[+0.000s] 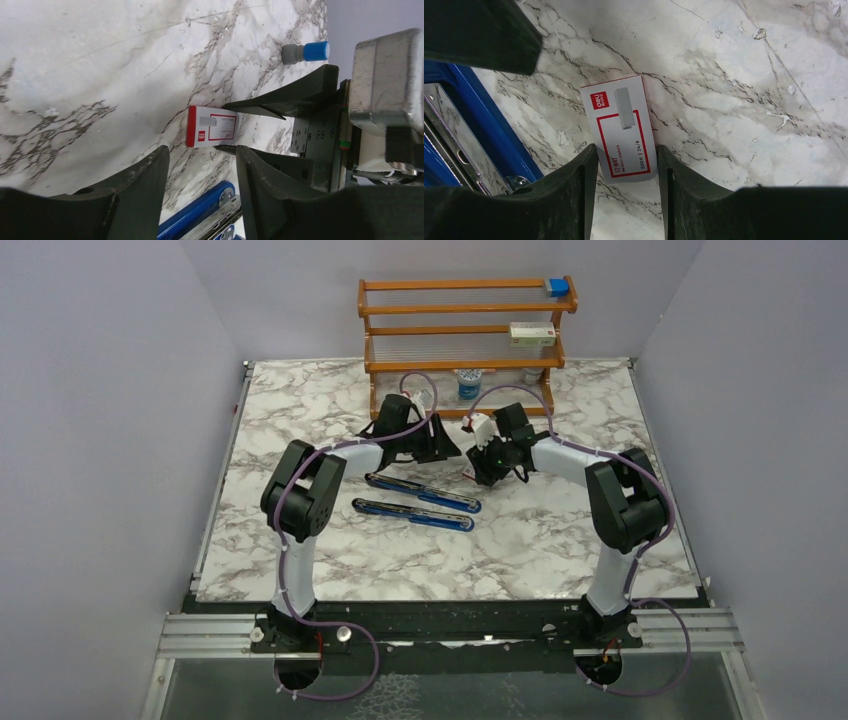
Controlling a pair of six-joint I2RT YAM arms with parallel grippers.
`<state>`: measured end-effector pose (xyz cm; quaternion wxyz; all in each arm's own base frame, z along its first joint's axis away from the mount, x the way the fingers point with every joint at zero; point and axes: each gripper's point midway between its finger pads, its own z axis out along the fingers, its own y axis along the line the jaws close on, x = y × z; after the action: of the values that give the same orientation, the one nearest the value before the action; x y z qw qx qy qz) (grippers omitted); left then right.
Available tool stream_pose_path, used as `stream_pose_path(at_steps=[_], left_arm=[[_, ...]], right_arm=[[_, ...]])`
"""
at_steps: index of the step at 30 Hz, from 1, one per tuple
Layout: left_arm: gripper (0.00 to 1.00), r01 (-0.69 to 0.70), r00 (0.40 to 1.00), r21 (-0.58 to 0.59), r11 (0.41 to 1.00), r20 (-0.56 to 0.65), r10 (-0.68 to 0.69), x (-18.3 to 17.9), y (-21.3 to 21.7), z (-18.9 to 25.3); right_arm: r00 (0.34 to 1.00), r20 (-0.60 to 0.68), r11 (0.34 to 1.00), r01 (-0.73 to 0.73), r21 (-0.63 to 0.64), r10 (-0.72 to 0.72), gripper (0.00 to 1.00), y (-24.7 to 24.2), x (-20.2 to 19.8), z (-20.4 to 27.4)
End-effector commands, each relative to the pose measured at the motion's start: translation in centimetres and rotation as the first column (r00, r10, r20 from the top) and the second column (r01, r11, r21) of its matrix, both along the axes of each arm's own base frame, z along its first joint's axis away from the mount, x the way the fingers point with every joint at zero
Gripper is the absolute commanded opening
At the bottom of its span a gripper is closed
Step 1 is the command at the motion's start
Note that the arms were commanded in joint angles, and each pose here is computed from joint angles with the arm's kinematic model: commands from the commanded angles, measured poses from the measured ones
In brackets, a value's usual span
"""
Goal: Load the staples into the stapler
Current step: Open the staple box at the center of the board.
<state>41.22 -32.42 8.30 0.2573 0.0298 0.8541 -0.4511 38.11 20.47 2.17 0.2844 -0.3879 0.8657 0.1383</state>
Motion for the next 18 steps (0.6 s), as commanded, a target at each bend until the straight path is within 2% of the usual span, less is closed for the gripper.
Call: stream_pose_path(at_steps=[1,5,18], left_arm=[[0.51,0.036,0.999,-0.080,0.996,0.019,-0.035,0.1,-1.9,0.1],[0.46,0.056,0.998,-0.090,0.994,0.028,-0.054,0.3,-2.8,-0.3],[0.40,0.080,0.997,-0.108,0.991,0.033,-0.077,0.4,-3.8,-2.1]], right_arm=[[0.993,-0.118,1.000,-0.003,0.008,0.004,0.46,-0.2,-2.9,-2.0],[0.992,-0.123,1.000,-0.005,0.012,0.007,0.46,-0.1,-3.0,-2.1],[0.991,-0.135,1.000,-0.002,0.013,0.004,0.45,-0.1,-3.1,-2.5]])
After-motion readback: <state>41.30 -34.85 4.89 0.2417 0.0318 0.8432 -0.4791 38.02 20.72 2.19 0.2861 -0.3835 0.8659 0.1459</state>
